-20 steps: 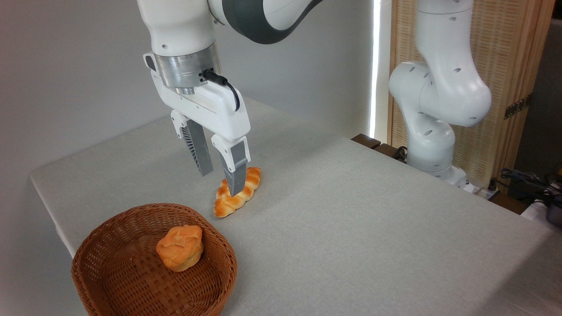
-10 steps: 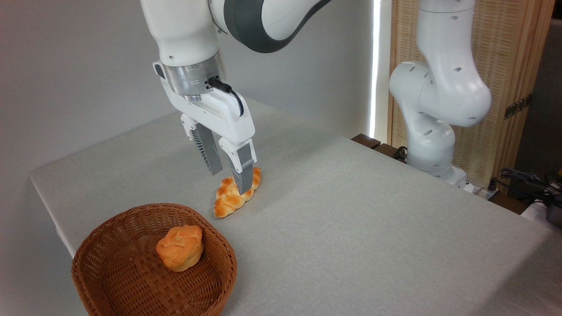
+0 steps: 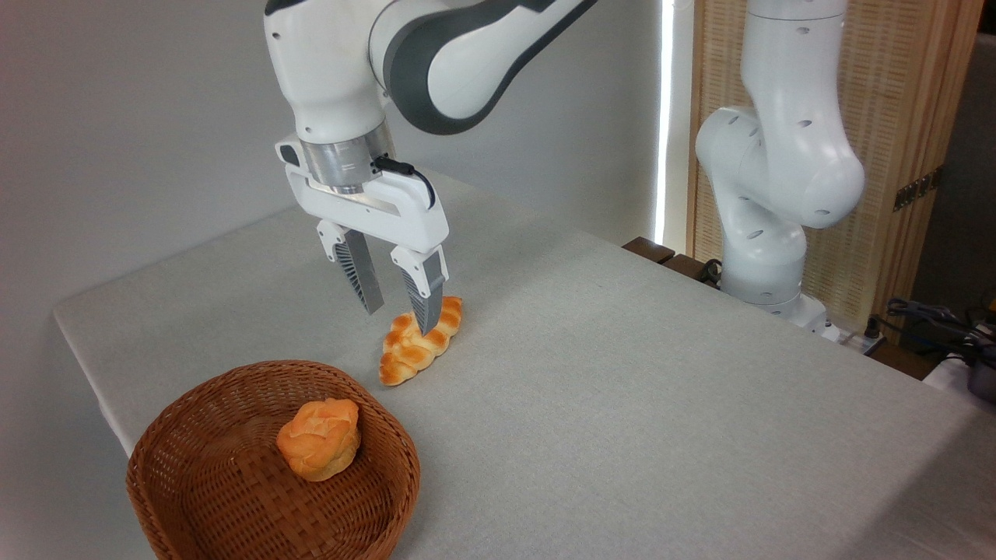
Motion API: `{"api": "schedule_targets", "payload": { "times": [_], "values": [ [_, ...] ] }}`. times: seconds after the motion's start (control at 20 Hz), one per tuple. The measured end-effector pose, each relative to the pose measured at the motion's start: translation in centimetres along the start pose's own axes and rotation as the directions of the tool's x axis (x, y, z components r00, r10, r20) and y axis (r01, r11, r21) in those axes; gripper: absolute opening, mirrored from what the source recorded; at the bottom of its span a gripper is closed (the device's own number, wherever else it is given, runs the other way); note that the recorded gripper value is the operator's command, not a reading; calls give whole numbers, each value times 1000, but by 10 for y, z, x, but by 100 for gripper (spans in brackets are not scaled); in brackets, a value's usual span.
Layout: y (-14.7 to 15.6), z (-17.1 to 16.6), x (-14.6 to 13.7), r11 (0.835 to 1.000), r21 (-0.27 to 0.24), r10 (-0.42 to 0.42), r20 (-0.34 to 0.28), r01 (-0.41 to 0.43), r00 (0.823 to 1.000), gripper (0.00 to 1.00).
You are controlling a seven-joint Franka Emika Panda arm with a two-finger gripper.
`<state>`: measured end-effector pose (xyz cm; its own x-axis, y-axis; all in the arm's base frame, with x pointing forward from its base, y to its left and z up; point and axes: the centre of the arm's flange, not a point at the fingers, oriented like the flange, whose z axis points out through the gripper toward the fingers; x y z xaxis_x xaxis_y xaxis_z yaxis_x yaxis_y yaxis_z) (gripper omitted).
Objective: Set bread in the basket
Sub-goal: 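Lower the gripper around the braided roll and close the fingers on it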
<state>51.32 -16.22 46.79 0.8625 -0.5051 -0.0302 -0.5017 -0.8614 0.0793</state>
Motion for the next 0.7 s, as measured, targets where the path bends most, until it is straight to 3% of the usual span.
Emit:
{"api": "schedule_targets", "payload": {
  "times": [0.25,0.7],
  "values": [
    [15,17,-1,996,-24,-81,12,82,997,100],
    [29,54,7,997,-30,-64,68,66,996,100]
  ]
}}
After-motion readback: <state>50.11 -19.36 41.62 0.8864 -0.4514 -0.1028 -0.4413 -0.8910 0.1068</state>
